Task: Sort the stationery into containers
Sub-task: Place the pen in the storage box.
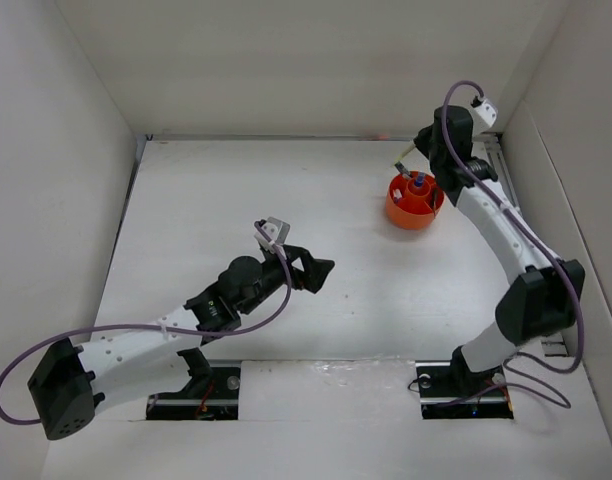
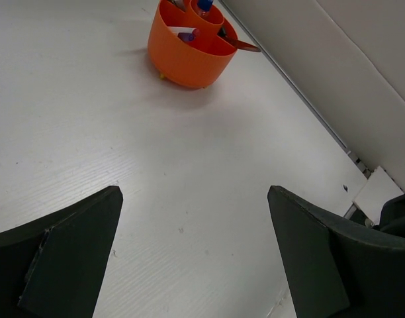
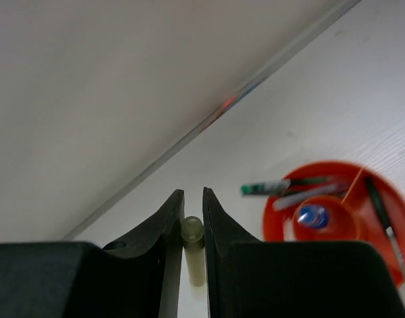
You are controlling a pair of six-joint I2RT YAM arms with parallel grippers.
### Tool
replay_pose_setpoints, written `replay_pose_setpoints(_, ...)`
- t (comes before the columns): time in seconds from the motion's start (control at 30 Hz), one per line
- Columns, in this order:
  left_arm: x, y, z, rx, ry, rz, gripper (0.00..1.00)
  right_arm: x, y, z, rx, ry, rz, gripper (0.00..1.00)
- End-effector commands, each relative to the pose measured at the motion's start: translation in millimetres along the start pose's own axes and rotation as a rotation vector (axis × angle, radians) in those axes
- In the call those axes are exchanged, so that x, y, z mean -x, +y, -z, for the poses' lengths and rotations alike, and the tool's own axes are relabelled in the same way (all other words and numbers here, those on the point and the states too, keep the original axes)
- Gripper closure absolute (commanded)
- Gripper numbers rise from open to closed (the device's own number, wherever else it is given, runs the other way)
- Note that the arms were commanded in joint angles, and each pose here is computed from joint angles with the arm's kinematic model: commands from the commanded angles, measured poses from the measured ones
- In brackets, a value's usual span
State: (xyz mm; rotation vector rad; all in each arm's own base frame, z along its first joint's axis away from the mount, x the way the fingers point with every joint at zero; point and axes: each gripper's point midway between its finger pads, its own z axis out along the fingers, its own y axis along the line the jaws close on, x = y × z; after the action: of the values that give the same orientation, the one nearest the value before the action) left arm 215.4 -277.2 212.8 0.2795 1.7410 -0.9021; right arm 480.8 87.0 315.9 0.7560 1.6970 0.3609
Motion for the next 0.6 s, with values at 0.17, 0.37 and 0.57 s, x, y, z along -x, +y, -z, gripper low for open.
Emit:
replay_pose_setpoints(0.17, 18, -8, 6, -0.029, -0.061, 0.019, 0.10, 80, -34, -63, -0.339, -0.316, 0.062, 1.00)
replay_pose_setpoints(0.37, 16, -11, 7, -0.048, -0.051, 0.019, 0.10, 73, -56, -82, -0.466, -0.345, 0.153, 1.00)
replay_pose_setpoints(0.57, 23, -12, 9, -0.047, -0.076, 0.023, 0.10, 47, -85, -90, -0.543, -0.316, 0.217, 1.00)
